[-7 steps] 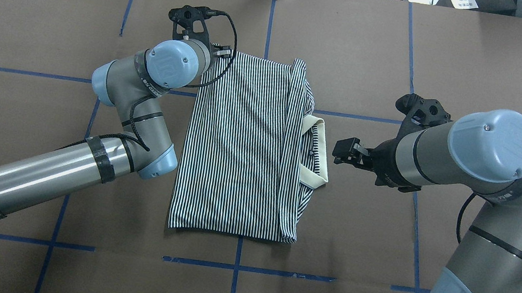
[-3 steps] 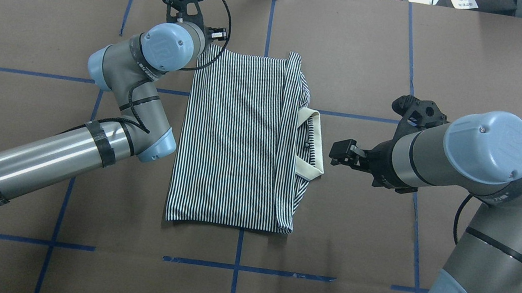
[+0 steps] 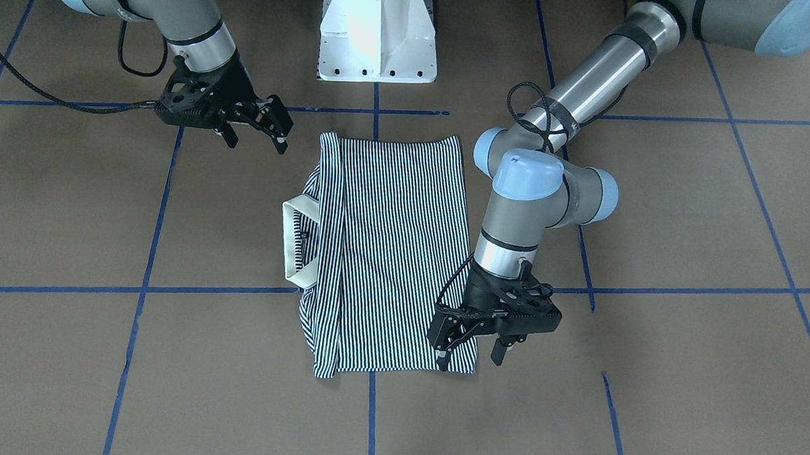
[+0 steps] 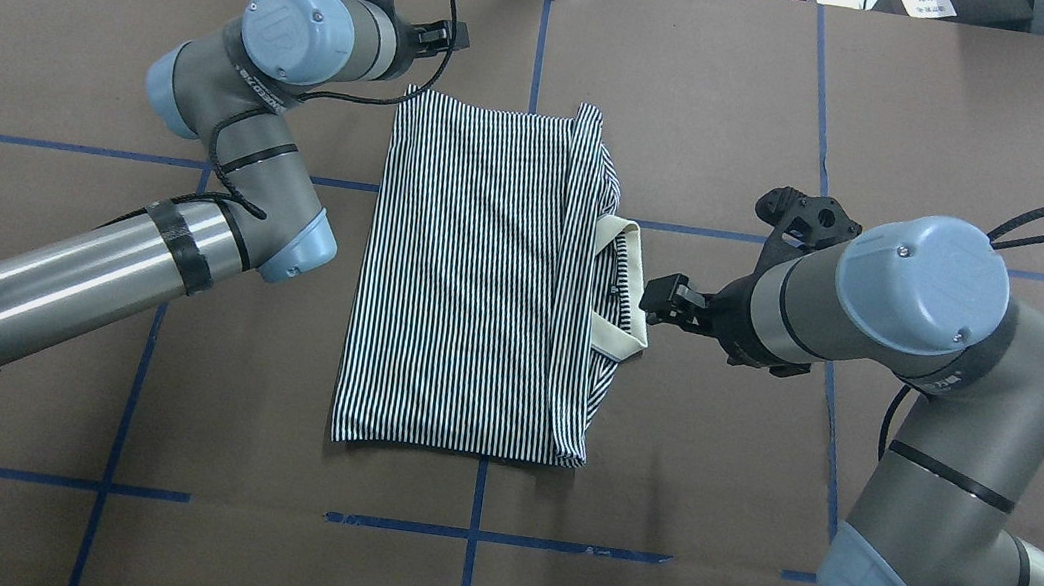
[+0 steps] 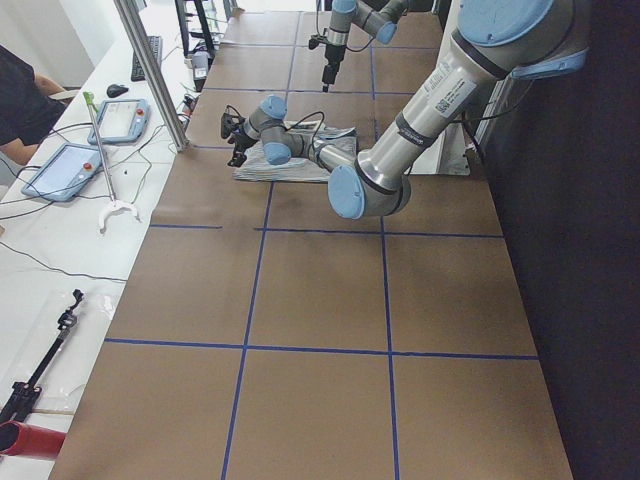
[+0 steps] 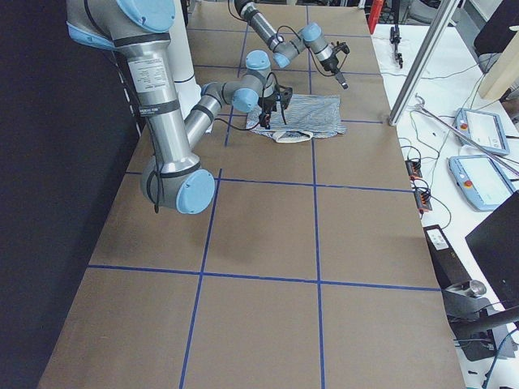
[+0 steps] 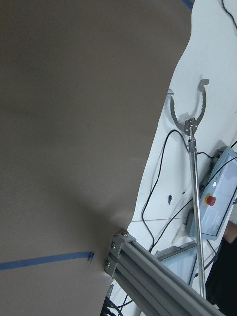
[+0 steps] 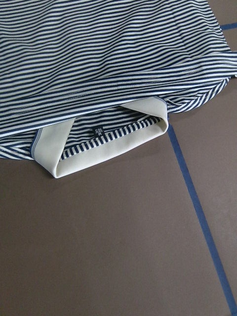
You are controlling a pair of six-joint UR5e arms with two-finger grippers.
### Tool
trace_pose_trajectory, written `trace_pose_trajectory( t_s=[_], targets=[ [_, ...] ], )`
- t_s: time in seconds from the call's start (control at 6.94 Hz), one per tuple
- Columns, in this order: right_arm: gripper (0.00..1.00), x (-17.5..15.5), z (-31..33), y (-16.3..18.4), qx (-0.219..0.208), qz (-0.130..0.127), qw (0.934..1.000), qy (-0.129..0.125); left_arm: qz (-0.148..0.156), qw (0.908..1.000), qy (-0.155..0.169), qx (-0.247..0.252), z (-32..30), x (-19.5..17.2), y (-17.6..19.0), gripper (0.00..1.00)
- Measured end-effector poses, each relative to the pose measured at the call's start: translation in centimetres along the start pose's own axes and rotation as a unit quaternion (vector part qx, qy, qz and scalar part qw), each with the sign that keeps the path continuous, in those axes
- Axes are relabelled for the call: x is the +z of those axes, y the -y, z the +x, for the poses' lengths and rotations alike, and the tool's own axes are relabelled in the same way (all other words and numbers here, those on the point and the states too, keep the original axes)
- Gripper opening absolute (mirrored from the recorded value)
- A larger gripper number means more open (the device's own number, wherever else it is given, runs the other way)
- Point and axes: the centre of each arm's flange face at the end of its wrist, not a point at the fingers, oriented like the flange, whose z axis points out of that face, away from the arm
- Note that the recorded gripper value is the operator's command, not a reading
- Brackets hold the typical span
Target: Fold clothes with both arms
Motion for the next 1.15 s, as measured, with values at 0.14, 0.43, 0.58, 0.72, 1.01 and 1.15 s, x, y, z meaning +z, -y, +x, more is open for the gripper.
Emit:
trace_pose_trajectory(
  t_s=[0.14,0.43,0.58,0.72,1.01,1.15],
  targets=[
    [1.0,1.0,-0.7,0.1,-0.013,0.006,0.9999,-0.005,-0.013,0.9997,-0.003,0.022,-1.4,-1.8,-0.3,1.0],
    [1.0,3.2,-2.8,-0.2,-0.038,0.003,0.9989,-0.026,-0.046,0.9943,0.029,0.091,-2.8,-5.7,-0.3,1.0],
    [1.0,4.3,-4.3,-1.0,-0.061,-0.002,0.997,-0.046,-0.06,0.9905,0.044,0.116,-3.0,-7.2,-0.3,1.0],
    [1.0,5.4,-5.7,-2.2,-0.099,-0.006,0.9928,-0.067,-0.075,0.9882,0.043,0.127,-3.5,-8.8,-0.6,1.0],
    [1.0,8.6,-9.4,-4.4,-0.141,-0.022,0.9844,-0.103,-0.11,0.9851,0.027,0.129,-6.3,-11.9,-2.0,1.0],
    [1.0,10.3,-10.7,-5.7,-0.149,-0.032,0.981,-0.12,-0.114,0.985,0.021,0.128,-7.3,-13.5,-2.4,1.0]
  ],
)
